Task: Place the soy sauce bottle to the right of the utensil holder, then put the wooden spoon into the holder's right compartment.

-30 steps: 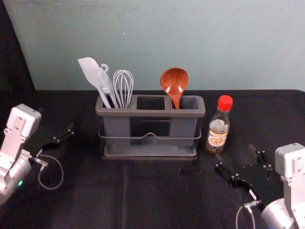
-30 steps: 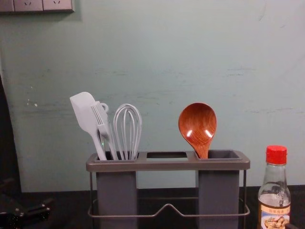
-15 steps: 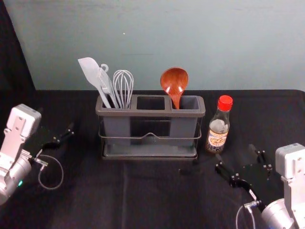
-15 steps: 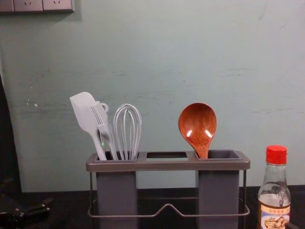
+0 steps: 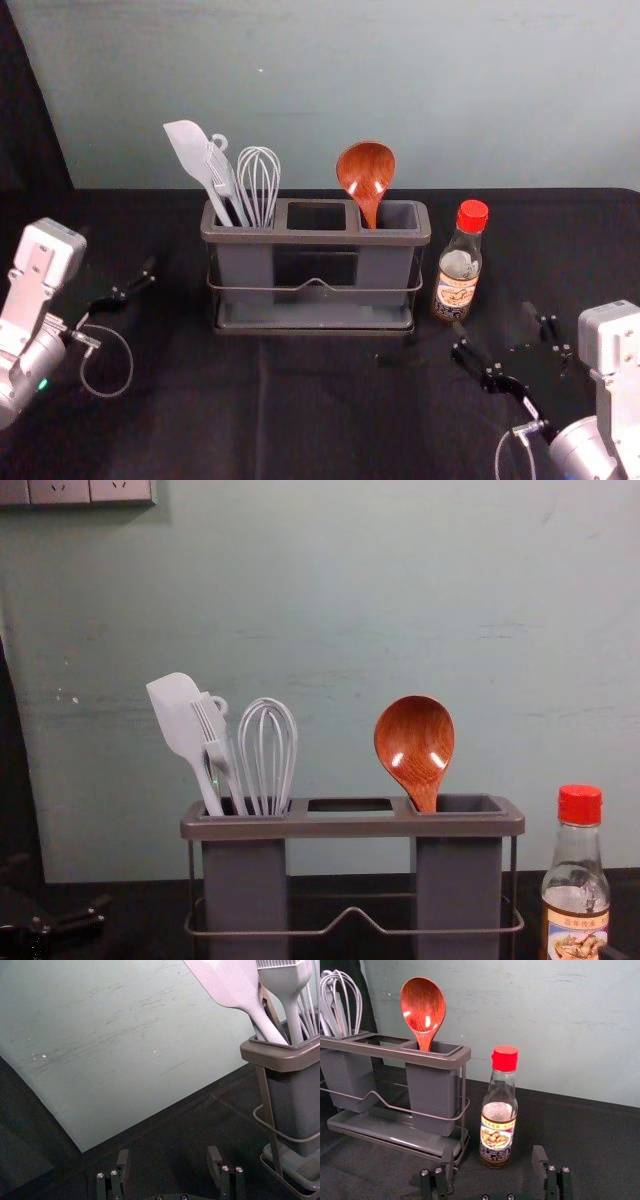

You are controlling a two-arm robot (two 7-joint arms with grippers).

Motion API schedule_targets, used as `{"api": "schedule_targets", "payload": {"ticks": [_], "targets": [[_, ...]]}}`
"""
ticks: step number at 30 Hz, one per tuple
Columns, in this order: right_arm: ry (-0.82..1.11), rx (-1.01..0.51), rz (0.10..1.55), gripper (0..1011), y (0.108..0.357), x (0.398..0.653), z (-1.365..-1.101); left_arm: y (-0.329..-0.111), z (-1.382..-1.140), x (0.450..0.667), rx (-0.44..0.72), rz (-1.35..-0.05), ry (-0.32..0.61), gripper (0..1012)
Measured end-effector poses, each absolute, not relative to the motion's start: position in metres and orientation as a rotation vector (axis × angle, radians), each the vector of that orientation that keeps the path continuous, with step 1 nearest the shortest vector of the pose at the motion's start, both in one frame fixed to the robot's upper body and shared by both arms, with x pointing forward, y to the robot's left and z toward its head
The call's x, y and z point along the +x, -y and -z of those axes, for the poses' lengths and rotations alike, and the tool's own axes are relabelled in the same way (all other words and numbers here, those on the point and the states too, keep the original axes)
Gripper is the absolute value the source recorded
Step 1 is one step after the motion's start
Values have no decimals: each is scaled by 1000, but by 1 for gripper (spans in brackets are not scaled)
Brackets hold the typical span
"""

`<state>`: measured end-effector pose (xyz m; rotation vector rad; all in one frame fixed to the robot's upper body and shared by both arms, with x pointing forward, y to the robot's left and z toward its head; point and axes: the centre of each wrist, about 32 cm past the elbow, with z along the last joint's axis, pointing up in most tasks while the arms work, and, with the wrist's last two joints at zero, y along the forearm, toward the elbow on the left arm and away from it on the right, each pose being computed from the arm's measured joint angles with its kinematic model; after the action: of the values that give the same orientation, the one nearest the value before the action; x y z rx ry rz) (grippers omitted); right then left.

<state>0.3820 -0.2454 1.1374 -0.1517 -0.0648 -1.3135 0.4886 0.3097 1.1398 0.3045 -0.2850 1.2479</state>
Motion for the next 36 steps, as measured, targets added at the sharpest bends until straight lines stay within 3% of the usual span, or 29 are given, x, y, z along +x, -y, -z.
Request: {"api": "schedule_targets", "payload": {"ticks": [36], "targets": [[66,-151,1314,1002,245,382,-1137,-310,-1140,489,304,-1248,285,1011]]}}
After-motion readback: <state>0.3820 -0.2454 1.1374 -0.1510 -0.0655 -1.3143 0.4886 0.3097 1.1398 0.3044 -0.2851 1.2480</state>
